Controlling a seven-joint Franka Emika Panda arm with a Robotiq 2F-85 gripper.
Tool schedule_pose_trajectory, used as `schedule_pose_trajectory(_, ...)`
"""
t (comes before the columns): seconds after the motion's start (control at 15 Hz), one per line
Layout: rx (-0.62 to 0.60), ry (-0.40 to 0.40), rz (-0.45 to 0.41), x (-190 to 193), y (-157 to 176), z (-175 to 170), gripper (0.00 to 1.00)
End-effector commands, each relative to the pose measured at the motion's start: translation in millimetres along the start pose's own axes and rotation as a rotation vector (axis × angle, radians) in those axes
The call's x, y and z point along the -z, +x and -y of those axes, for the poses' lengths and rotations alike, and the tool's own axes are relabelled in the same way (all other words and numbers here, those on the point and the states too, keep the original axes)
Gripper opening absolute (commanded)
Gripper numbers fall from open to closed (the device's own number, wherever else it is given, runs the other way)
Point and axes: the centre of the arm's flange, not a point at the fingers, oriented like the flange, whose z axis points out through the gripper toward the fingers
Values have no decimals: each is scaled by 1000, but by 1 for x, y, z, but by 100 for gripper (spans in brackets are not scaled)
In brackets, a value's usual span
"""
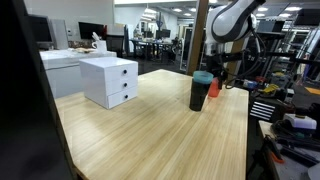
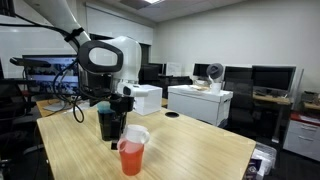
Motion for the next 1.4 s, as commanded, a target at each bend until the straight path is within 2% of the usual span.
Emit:
schedule_pose_trajectory(0.0,-22,9,-11,-4,2,3,53)
schedule_pose_trajectory(0.4,-13,18,-18,4,1,1,7)
schedule_pose_trajectory(0.47,-10,17,-21,6,1,1,4)
schedule_pose_trajectory(0.67,-9,30,-31,18,-3,-2,0)
schedule_pose_trajectory(1.07,14,58,-48,51,-11,-1,3)
schedule_pose_trajectory(1.33,59,44,-32,69,-21,8,3)
